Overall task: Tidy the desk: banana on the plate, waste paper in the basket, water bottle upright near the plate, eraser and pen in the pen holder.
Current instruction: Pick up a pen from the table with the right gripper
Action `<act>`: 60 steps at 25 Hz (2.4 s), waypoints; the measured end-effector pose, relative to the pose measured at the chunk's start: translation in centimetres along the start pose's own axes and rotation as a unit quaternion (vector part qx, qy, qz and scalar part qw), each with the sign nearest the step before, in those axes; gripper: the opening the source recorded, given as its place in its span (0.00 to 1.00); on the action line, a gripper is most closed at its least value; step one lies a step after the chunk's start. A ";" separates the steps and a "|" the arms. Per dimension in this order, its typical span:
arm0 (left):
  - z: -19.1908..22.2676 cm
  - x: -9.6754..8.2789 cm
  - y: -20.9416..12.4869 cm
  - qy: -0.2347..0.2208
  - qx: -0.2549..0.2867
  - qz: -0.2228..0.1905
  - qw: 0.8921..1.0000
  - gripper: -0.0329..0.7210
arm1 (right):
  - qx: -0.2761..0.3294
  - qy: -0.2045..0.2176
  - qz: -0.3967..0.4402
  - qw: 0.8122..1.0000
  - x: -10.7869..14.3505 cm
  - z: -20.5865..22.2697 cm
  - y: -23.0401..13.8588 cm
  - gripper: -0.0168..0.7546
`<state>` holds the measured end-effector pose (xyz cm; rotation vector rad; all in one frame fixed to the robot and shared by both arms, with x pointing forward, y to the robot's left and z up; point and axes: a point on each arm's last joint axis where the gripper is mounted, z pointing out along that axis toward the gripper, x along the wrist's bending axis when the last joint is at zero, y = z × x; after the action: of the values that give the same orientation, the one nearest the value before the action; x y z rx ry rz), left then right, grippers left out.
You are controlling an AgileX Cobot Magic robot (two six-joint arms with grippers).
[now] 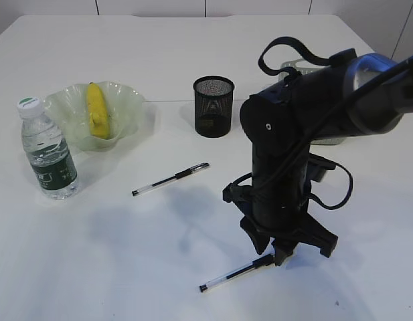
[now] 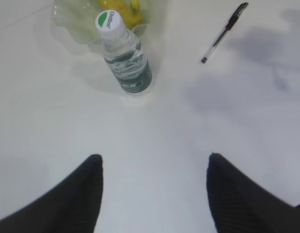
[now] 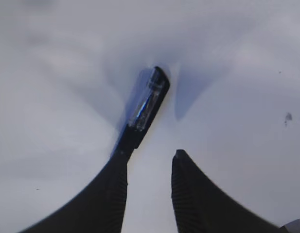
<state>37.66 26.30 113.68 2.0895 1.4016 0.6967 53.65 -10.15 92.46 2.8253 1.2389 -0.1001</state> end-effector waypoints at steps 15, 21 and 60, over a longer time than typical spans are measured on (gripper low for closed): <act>0.0 0.0 -0.1 0.000 0.006 0.000 1.000 0.67 | 0.022 -0.003 0.005 1.000 0.4 1.2 -0.5 0.33; 0.0 0.0 -0.1 0.000 0.007 0.000 1.000 0.67 | 0.021 0.003 0.000 1.000 0.6 1.2 -0.7 0.32; 0.0 0.0 -0.2 0.000 0.010 0.000 1.000 0.67 | 0.023 0.016 0.094 0.995 0.9 1.1 -0.7 0.32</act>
<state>37.54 26.36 113.56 2.1056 1.4136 0.6864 53.69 -9.16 91.24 2.9764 0.9814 -0.0768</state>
